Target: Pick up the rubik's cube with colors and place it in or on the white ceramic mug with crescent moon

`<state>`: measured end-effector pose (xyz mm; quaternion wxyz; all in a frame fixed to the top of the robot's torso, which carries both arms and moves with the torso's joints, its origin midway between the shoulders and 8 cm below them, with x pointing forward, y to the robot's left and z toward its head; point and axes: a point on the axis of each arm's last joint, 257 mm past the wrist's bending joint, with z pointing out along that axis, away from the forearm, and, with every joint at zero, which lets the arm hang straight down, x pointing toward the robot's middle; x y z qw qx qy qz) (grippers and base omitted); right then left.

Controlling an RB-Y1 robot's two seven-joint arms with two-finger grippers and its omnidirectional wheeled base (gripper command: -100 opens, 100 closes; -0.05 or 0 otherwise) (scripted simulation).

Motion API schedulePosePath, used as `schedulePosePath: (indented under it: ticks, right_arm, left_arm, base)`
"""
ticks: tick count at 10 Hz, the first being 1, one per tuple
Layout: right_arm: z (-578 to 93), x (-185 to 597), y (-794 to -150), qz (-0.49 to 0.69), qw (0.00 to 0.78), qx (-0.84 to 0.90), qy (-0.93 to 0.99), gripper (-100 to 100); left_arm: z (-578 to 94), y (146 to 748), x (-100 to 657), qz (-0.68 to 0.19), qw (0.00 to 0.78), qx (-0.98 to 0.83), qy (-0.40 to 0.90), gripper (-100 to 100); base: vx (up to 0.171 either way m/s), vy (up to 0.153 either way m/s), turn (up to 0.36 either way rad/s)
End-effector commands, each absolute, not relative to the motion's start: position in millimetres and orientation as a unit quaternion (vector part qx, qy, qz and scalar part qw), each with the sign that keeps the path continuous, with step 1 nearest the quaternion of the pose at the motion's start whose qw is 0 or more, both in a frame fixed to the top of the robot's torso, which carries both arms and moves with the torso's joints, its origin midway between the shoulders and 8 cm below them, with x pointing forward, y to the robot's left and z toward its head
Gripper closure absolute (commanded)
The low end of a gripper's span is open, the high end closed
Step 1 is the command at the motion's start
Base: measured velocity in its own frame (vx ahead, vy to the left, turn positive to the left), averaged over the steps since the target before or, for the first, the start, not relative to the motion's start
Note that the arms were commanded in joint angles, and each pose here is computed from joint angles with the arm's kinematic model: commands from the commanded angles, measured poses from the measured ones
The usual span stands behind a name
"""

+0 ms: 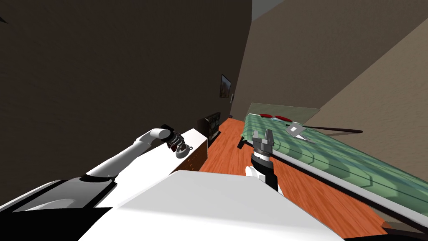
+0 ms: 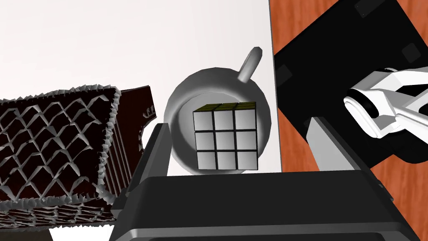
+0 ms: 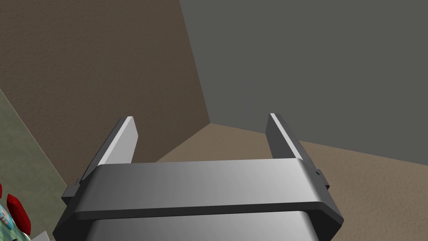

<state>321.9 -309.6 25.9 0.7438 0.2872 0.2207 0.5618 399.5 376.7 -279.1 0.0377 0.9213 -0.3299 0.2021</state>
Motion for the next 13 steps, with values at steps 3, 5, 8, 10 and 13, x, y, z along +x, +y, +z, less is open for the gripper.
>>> schedulePosePath:
  ticks: [3, 5, 8, 10, 13]
  right_arm:
    - [26, 322, -310, 0.562, 0.744, 0.287, 0.221, 0]
    - [26, 322, -310, 0.562, 0.744, 0.287, 0.221, 0]
    - [26, 322, -310, 0.562, 0.744, 0.287, 0.221, 0]
    - [26, 322, -310, 0.562, 0.744, 0.287, 0.221, 0]
    - [26, 322, -310, 0.562, 0.744, 0.287, 0.221, 0]
  left_arm:
    - [-278, 385, 416, 0.202, 0.037, 0.915, -0.348, -100]
    - [-289, 399, 412, 0.189, 0.04, 0.925, -0.326, -100]
    - [-278, 399, 433, 0.195, 0.042, 0.91, -0.362, -100]
    - [-289, 414, 427, 0.182, 0.045, 0.922, -0.339, -100]
    - [-290, 417, 431, 0.177, 0.054, 0.919, -0.348, -100]
  base:
    - [-0.029, -0.044, -0.014]
    - [0.006, 0.007, 0.001]
    - [-0.039, -0.058, -0.044]
    - [-0.01, -0.005, 0.003]
    - [-0.008, -0.017, -0.034]
